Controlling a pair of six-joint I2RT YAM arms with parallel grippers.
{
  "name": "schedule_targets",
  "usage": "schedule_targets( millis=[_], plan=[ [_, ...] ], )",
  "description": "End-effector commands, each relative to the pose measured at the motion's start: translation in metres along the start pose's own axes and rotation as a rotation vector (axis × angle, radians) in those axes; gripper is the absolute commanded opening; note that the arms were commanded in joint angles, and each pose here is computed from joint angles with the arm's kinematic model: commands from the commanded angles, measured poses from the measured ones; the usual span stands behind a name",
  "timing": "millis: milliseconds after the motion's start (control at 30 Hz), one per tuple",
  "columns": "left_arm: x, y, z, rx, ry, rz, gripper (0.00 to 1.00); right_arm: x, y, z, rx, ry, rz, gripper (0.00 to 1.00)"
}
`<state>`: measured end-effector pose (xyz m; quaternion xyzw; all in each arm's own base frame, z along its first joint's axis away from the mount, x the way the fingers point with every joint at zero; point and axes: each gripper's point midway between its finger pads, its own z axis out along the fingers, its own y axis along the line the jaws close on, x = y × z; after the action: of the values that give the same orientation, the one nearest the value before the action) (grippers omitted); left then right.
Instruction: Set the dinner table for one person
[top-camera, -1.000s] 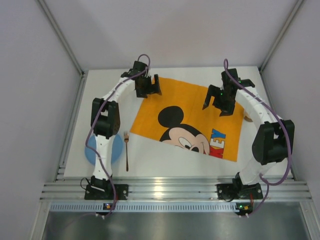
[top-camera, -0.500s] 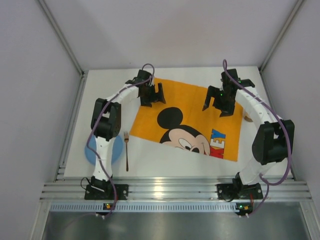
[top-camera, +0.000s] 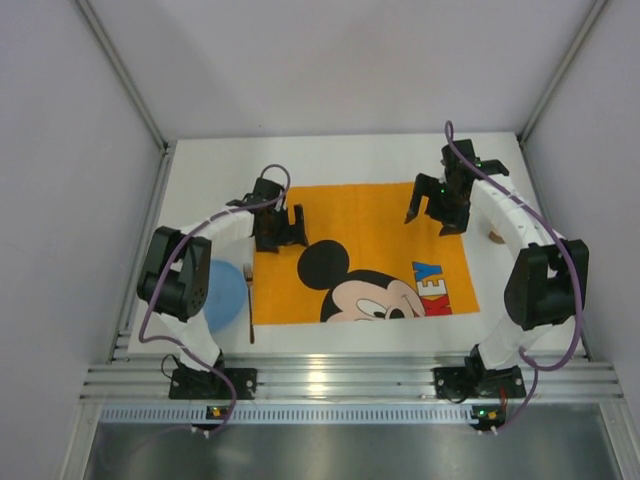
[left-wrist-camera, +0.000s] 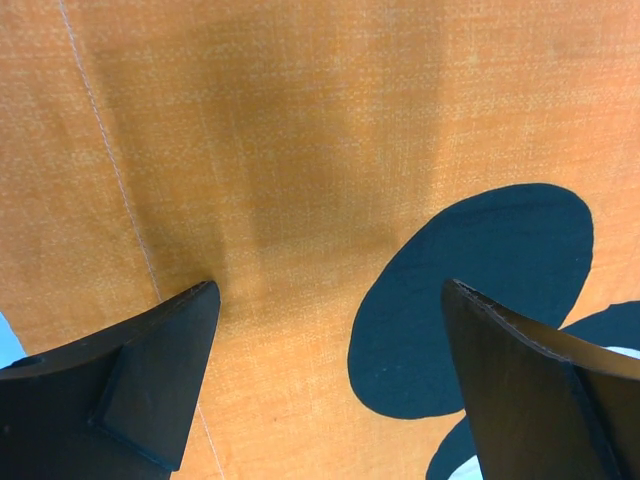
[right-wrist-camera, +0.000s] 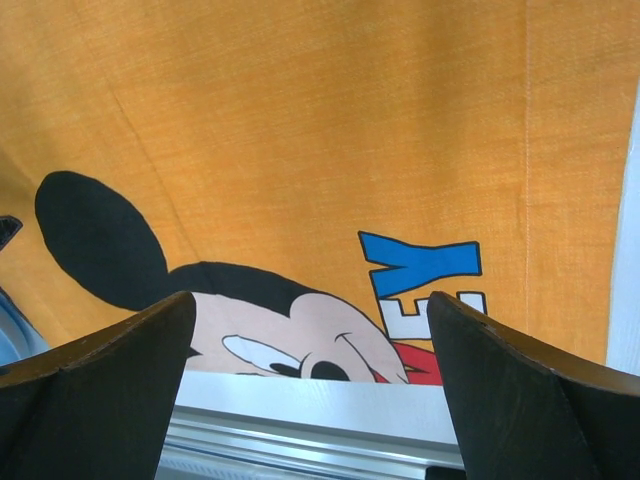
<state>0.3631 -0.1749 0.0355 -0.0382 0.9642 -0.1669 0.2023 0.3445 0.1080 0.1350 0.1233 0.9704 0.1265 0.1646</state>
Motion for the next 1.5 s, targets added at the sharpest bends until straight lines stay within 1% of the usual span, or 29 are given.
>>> schedule_targets(
  millis=[0,67,100,133,167,200,267,300,333,367,433,467,500,567,633,700,767,833,933,1067,1167,1333,1400,1433,1467],
  plan=[
    [0.026,0.025,-0.010,-0.105,0.059,-0.031,0.98,0.001,0.009,-0.023,-0.029,-0.051,-0.012,1.00],
    [0.008,0.019,-0.027,-0.109,0.023,-0.023,0.98,0.000,0.010,-0.028,-0.029,-0.070,-0.023,1.00],
    [-0.024,0.003,-0.048,-0.089,-0.056,-0.005,0.98,-0.005,0.009,-0.033,-0.019,-0.095,-0.030,1.00],
    [-0.034,0.003,-0.063,-0.120,-0.076,0.001,0.98,-0.013,0.012,-0.039,-0.023,-0.121,-0.048,1.00],
    [-0.047,-0.003,-0.077,-0.118,-0.106,0.015,0.98,-0.018,0.014,-0.044,-0.023,-0.139,-0.054,1.00],
    [-0.079,-0.012,-0.102,-0.128,-0.202,0.037,0.98,-0.024,0.016,-0.048,-0.023,-0.154,-0.063,1.00],
    [-0.099,-0.007,-0.131,-0.189,-0.290,0.040,0.98,-0.037,0.027,-0.056,-0.040,-0.186,-0.088,1.00],
    [-0.103,0.000,-0.138,-0.222,-0.318,-0.008,0.98,-0.040,0.031,-0.055,-0.036,-0.188,-0.099,1.00],
    [-0.104,0.017,-0.146,-0.259,-0.336,-0.055,0.98,-0.043,0.040,-0.060,-0.047,-0.204,-0.121,1.00],
    [-0.089,0.023,-0.140,-0.228,-0.269,-0.079,0.98,-0.044,0.045,-0.058,-0.053,-0.211,-0.129,1.00],
    [-0.075,0.051,-0.142,-0.267,-0.215,-0.156,0.98,-0.036,0.054,-0.048,-0.058,-0.197,-0.163,1.00],
    [-0.061,0.071,-0.144,-0.364,-0.184,-0.174,0.98,-0.033,0.056,-0.042,-0.060,-0.183,-0.168,1.00],
    [-0.048,0.084,-0.142,-0.421,-0.155,-0.179,0.98,-0.028,0.059,-0.032,-0.072,-0.148,-0.176,1.00],
    [-0.034,0.105,-0.142,-0.522,-0.124,-0.171,0.97,-0.018,0.063,-0.016,-0.085,-0.098,-0.185,1.00],
    [-0.020,0.117,-0.147,-0.588,-0.067,-0.180,0.97,-0.012,0.065,0.004,-0.094,-0.039,-0.183,1.00],
    [-0.013,0.125,-0.147,-0.646,-0.033,-0.203,0.96,-0.009,0.067,0.020,-0.104,0.003,-0.186,1.00],
    [-0.011,0.128,-0.145,-0.670,-0.022,-0.230,0.95,-0.014,0.072,0.027,-0.118,0.005,-0.204,1.00],
    [-0.003,0.132,-0.140,-0.707,0.022,-0.269,0.94,-0.016,0.072,0.036,-0.118,0.020,-0.217,1.00],
    [0.006,0.136,-0.135,-0.751,0.061,-0.319,0.94,-0.018,0.073,0.045,-0.138,0.049,-0.201,1.00],
    [0.015,0.142,-0.125,-0.786,0.080,-0.361,0.94,-0.013,0.075,0.052,-0.174,0.100,-0.162,1.00],
    [0.015,0.143,-0.111,-0.771,0.076,-0.375,0.93,-0.014,0.075,0.057,-0.181,0.120,-0.142,1.00],
    [0.013,0.155,-0.091,-0.784,0.082,-0.360,0.82,0.000,0.066,0.062,-0.180,0.149,-0.129,1.00],
    [0.015,0.163,-0.080,-0.793,0.104,-0.358,0.79,0.004,0.062,0.063,-0.176,0.149,-0.126,1.00],
    [0.017,0.165,-0.076,-0.791,0.118,-0.358,0.74,0.002,0.061,0.063,-0.173,0.143,-0.124,1.00],
    [0.021,0.169,-0.072,-0.797,0.137,-0.360,0.72,0.002,0.059,0.063,-0.173,0.142,-0.121,1.00]
  ],
)
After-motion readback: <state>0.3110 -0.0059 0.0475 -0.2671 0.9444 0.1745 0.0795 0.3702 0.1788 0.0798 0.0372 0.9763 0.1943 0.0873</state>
